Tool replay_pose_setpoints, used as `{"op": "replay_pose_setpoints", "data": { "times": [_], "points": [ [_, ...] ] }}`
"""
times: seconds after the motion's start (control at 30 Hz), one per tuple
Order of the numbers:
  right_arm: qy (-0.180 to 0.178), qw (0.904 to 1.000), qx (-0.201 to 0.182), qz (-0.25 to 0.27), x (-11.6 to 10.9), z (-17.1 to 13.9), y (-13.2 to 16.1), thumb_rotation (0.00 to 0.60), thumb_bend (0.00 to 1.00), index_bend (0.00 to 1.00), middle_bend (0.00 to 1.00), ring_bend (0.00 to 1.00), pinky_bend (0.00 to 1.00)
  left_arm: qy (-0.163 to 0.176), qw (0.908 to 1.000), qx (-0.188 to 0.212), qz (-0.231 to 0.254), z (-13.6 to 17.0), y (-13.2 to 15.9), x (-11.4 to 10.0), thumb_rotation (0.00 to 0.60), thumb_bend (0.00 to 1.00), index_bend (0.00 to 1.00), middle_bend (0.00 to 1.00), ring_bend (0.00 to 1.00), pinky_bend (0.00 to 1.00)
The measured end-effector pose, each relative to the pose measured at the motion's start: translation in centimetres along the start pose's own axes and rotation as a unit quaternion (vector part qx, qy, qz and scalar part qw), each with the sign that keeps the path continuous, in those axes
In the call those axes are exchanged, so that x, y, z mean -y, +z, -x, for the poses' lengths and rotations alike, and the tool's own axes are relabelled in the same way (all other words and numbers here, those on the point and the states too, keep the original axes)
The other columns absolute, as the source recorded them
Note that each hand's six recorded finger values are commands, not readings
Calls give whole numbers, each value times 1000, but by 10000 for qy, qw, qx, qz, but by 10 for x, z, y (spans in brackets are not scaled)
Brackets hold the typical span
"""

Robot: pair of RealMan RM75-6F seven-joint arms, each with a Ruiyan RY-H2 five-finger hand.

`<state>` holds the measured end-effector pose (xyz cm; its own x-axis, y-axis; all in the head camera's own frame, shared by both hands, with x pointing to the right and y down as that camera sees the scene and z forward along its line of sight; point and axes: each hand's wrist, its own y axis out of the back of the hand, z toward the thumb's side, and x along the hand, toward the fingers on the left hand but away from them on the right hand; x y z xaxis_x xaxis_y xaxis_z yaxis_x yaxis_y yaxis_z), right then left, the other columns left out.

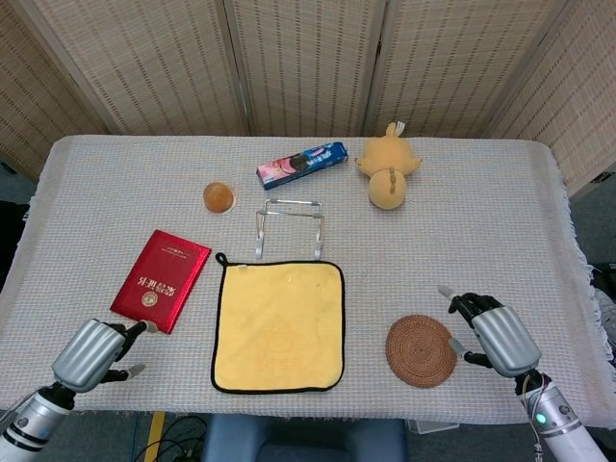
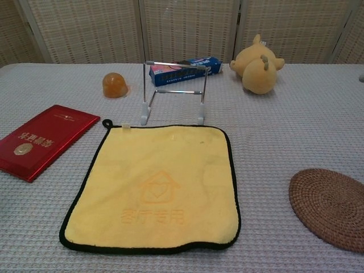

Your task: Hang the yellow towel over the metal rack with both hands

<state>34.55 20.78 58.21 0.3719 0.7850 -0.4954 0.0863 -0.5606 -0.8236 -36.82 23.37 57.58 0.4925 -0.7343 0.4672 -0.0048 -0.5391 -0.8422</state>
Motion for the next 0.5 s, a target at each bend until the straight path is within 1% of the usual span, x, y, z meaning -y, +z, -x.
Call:
{"op": "replay_pose_setpoints", "data": {
  "times": [0.07,0.27,0.33,0.4,0.5],
  "points": [
    [99,9999,-66,-40,3,3,3,600,296,81,468,391,400,-103,9997,221,-10,-4,9,5,600,110,429,952,894,1000],
    [340,9989,-283,-152,10,11,12,600,296,82,525,485,506,-391,9962,782,-64,-15,35,23,600,111,444,977,919,1000],
    [403,9984,-345,-174,13,13,15,600,296,85,532,514,533,-456,9949,903,-54,-17,43,29,600,111,451,991,930,1000],
    [478,9978,-409,-200,16,15,18,600,296,93,548,561,596,-498,9939,988,-29,-20,49,35,600,111,460,999,939,1000],
    [540,9973,-461,-209,17,19,20,600,296,93,566,587,606,-556,9922,1114,18,-25,60,45,600,110,464,1000,954,1000]
  ]
}}
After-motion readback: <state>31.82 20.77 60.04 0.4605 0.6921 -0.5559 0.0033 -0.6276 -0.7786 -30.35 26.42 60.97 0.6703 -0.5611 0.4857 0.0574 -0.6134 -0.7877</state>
